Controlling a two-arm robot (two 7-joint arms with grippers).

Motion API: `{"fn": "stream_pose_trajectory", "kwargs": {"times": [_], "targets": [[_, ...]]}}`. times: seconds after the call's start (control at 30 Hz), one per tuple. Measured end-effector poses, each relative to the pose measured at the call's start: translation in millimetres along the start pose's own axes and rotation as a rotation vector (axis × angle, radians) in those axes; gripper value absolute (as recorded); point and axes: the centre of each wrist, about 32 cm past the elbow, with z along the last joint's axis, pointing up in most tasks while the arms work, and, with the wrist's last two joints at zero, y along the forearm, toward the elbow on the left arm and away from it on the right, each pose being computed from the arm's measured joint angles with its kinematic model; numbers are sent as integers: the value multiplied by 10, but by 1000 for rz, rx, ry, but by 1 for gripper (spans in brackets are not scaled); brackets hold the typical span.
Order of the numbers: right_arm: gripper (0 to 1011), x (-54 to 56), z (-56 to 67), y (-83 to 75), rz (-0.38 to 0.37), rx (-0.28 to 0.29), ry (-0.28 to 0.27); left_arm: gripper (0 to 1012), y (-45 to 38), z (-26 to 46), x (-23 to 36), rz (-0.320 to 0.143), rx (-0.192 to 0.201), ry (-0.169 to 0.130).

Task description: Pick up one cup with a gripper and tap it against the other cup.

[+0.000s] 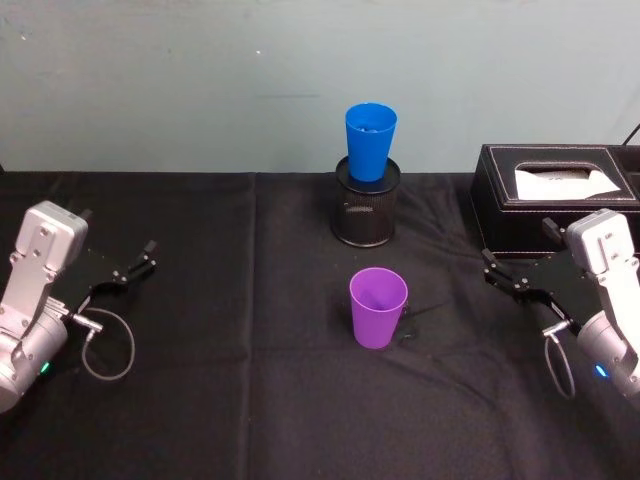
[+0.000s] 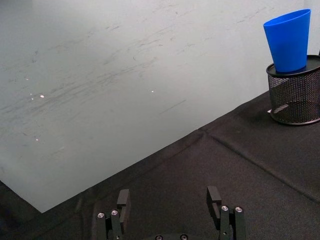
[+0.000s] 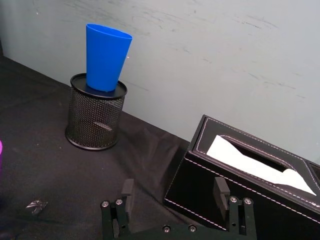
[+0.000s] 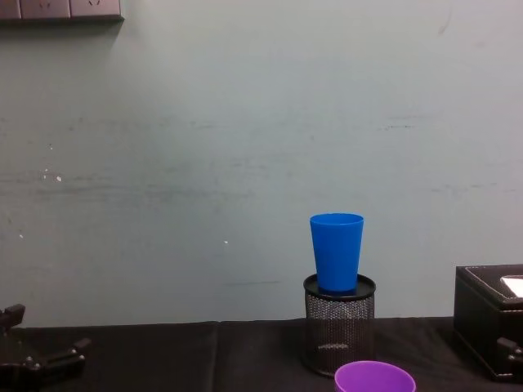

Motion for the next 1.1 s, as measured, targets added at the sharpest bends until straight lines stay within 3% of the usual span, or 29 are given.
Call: {"fn": "stream_pose_trajectory", "kwargs": {"times": [1.1], "targets": [[1003,4,-2,-2,-1,-1,-1,1000,0,0,0,0,0,0]]}}
